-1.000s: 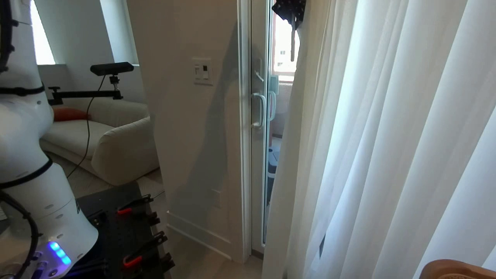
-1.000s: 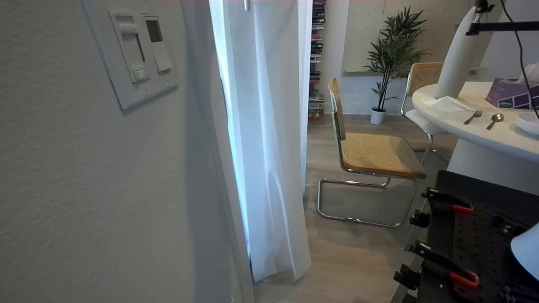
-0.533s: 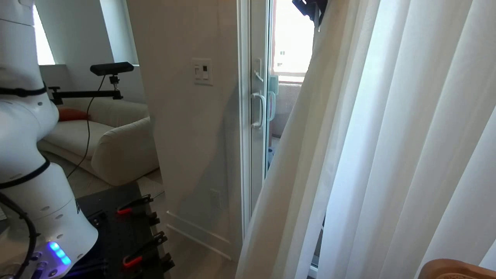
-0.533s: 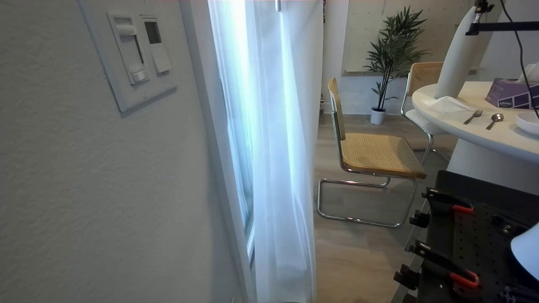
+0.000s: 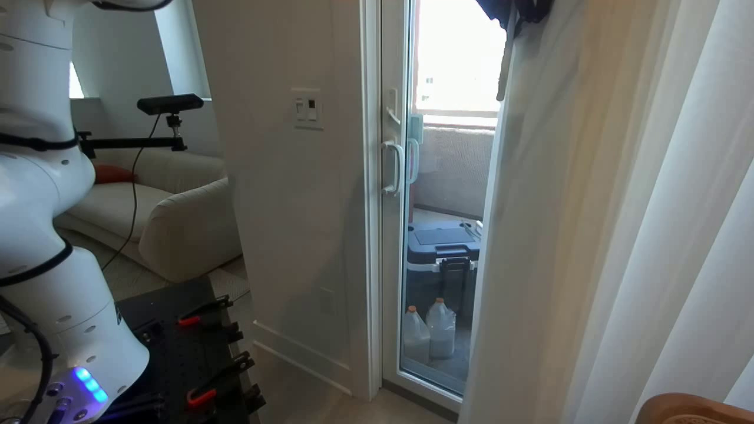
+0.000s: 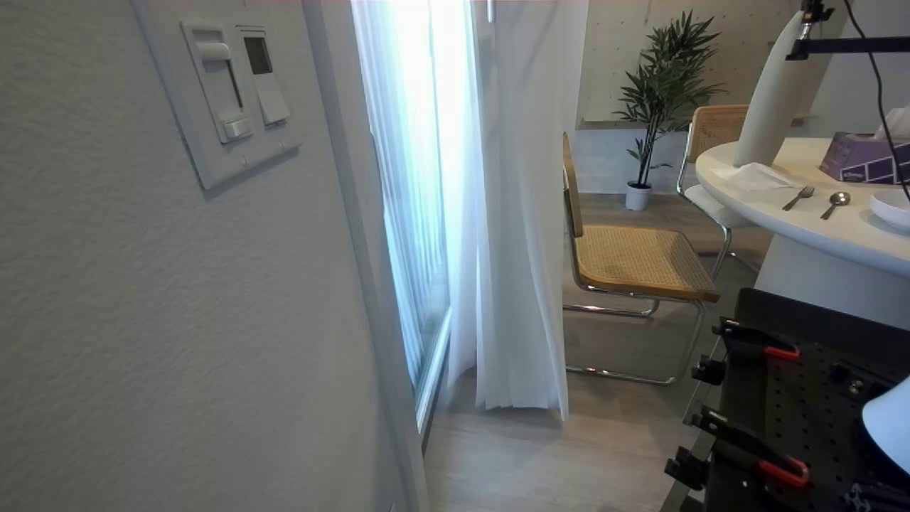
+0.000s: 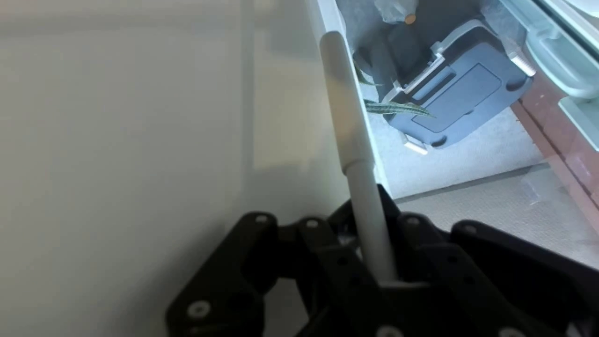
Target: Pull the blinds to the right, switch off the light, then pull the blinds to the left
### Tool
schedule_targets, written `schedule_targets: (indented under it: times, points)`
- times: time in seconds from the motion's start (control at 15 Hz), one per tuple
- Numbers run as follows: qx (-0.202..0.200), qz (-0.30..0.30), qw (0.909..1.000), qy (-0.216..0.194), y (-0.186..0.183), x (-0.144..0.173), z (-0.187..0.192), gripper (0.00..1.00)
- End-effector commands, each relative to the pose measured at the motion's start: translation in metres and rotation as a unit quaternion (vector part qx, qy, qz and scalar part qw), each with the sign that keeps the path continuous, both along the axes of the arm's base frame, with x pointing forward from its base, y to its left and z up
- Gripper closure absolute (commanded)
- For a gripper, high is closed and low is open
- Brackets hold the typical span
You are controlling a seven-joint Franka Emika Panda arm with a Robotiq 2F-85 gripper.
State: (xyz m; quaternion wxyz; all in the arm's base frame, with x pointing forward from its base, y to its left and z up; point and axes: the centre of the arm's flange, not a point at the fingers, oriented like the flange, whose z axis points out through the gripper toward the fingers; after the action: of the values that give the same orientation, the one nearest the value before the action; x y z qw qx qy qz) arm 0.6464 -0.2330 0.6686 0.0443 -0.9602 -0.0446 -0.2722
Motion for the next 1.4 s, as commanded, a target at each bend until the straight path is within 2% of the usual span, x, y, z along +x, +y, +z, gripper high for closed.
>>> schedule_targets:
  times: [0.0,0.47,1.0,1.07,1.13,1.33]
  points:
    - [0.052,-0.028,0.9970,0.049,-0.022,0.020,-0.023,0.98]
    - [0.062,-0.077,0.9943,0.040,-0.037,0.026,-0.021,0.98]
    - [0.075,-0.133,0.9872,0.044,-0.025,0.029,-0.018,0.98]
    - [0.073,-0.140,0.9863,0.048,-0.022,0.029,-0.017,0.68]
    - [0.074,-0.145,0.9852,0.052,-0.020,0.029,-0.016,0.68]
    - [0.074,-0.162,0.9800,0.089,0.000,0.022,-0.017,0.45]
